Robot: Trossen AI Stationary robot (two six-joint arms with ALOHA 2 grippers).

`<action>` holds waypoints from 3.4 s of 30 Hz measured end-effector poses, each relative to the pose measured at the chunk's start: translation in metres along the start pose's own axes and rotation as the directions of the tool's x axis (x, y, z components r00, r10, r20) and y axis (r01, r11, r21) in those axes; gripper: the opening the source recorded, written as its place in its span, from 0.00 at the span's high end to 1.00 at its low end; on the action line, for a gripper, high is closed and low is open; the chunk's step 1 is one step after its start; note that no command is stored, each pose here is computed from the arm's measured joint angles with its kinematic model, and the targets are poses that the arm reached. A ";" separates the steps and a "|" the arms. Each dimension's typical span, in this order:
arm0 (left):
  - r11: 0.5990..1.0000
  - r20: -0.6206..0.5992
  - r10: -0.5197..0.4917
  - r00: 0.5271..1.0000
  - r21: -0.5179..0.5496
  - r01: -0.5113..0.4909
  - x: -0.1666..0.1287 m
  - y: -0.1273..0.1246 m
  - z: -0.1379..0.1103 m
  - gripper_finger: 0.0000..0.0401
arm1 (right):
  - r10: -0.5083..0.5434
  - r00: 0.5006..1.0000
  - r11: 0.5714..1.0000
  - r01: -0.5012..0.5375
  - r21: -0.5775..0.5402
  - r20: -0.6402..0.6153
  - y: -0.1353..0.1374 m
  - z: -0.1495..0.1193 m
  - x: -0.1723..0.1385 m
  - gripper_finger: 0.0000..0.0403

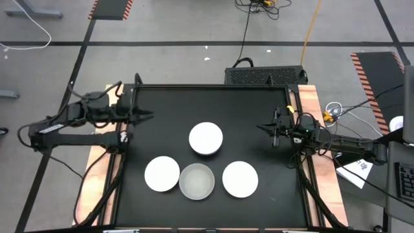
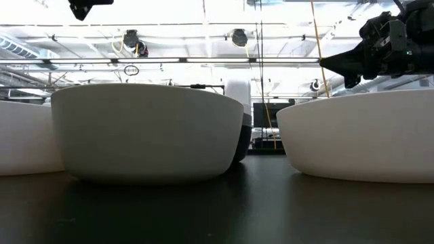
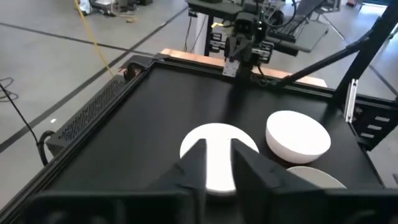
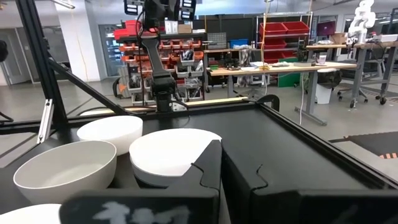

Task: Nest bowls inside each other
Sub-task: Stack the right white bowl on the white bowl

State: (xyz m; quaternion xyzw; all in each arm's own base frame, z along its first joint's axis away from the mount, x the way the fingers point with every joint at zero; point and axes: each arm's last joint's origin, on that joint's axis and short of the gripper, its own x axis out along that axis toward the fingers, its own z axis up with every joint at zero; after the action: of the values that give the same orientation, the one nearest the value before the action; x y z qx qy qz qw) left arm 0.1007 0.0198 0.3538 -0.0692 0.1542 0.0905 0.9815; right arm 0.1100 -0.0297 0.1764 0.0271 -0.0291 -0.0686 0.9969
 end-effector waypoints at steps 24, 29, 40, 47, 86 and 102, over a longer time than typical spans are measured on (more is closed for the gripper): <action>0.975 0.181 -0.195 0.964 0.138 0.172 0.020 0.004 -0.081 0.99 | -0.001 1.000 0.999 0.001 0.054 -0.011 0.000 -0.001 0.000 1.00; 0.963 0.236 -0.253 0.938 0.159 0.219 0.020 0.004 -0.094 0.99 | -0.002 1.000 0.998 0.003 0.056 -0.024 0.000 -0.002 0.000 1.00; 0.950 0.321 -0.297 0.899 0.197 0.244 0.039 0.007 -0.134 0.99 | -0.002 1.000 0.999 0.003 0.050 -0.023 0.000 -0.002 0.000 1.00; 0.941 0.277 -0.321 0.906 0.200 0.272 0.046 0.008 -0.147 1.00 | -0.002 1.000 0.999 0.003 0.049 -0.023 0.000 -0.002 0.000 1.00; 0.930 0.259 -0.356 0.898 0.189 0.315 0.061 0.010 -0.176 0.96 | 0.135 0.981 0.991 -0.133 -0.022 0.137 0.005 0.015 -0.001 0.94; 0.930 0.194 -0.349 0.917 0.189 0.314 0.063 0.011 -0.182 0.96 | 0.162 0.983 0.986 -0.159 0.046 -0.087 0.009 0.066 0.027 0.43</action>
State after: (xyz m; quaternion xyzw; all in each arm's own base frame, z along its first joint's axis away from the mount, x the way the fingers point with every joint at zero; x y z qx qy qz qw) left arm 0.1045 0.0107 0.1614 -0.0076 0.0347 -0.0825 0.9960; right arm 0.1337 -0.0276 0.2446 0.0471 0.0128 0.0138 0.9987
